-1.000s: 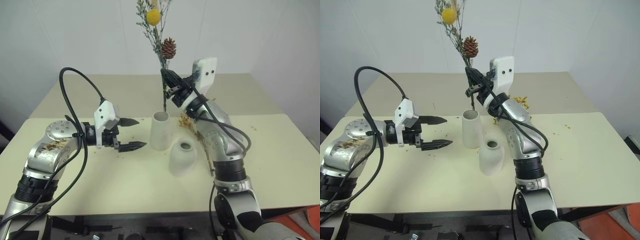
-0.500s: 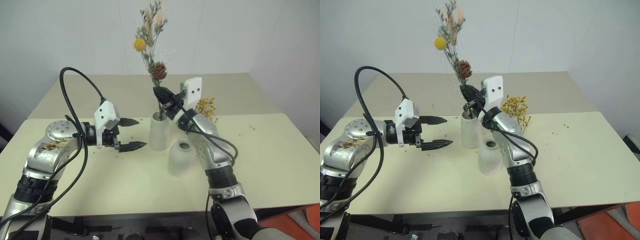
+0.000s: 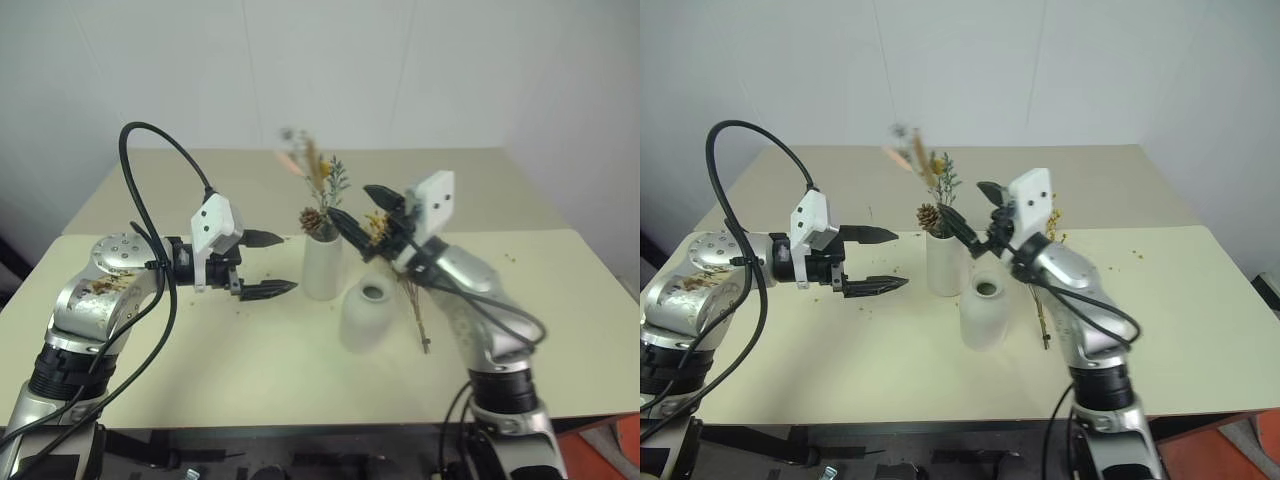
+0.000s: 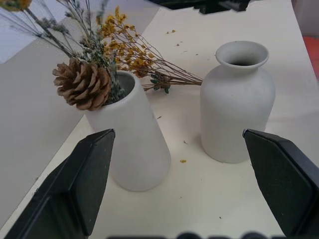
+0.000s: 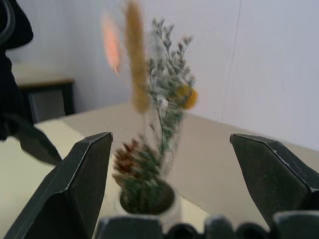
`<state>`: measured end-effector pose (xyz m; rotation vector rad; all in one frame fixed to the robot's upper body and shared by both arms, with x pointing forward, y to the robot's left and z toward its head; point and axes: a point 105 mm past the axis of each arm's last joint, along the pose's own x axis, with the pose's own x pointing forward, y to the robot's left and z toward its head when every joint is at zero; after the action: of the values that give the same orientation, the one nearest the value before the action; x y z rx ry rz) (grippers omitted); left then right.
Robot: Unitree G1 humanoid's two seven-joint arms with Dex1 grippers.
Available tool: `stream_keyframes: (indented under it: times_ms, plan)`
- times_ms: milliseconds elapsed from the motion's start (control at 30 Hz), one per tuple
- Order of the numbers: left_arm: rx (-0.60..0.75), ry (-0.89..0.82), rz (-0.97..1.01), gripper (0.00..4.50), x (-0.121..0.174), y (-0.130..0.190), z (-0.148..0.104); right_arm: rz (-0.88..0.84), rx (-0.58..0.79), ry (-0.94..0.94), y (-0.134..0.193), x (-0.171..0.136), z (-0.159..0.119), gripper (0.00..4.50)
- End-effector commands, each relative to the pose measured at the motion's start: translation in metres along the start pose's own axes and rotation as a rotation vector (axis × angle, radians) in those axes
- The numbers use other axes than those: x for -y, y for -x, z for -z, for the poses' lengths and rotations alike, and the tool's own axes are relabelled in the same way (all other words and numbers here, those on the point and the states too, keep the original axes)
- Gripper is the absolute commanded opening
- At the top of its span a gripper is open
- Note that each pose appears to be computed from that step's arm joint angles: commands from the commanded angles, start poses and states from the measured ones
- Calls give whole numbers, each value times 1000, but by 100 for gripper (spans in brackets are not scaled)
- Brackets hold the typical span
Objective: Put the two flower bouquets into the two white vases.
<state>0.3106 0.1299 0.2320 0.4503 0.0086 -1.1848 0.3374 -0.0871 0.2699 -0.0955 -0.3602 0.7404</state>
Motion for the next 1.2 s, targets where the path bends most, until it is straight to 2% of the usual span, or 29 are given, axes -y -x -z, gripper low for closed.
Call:
stream_keyframes:
  times_ms: [33,133,300,433,533,900,1000,1200]
  plan:
    - [56,-61,61,450,11,-7,-21,-10,-2,23,19,12,-22,447]
    - [89,-40,144,450,24,-15,-26,38,-131,-25,38,37,-19,447]
    - [106,15,280,450,48,-24,-27,107,-410,-21,63,61,8,447]
    - [127,41,308,450,51,-30,-33,161,-689,-74,79,68,41,447]
    - [134,46,317,450,52,-33,-35,163,-872,-80,91,63,68,447]
    - [141,56,297,450,45,-44,-44,138,-1056,-181,78,45,128,447]
    - [125,51,273,450,42,-48,-49,131,-1093,-186,78,44,142,388]
    - [95,71,242,450,39,-48,-49,139,-1125,-176,81,47,156,178]
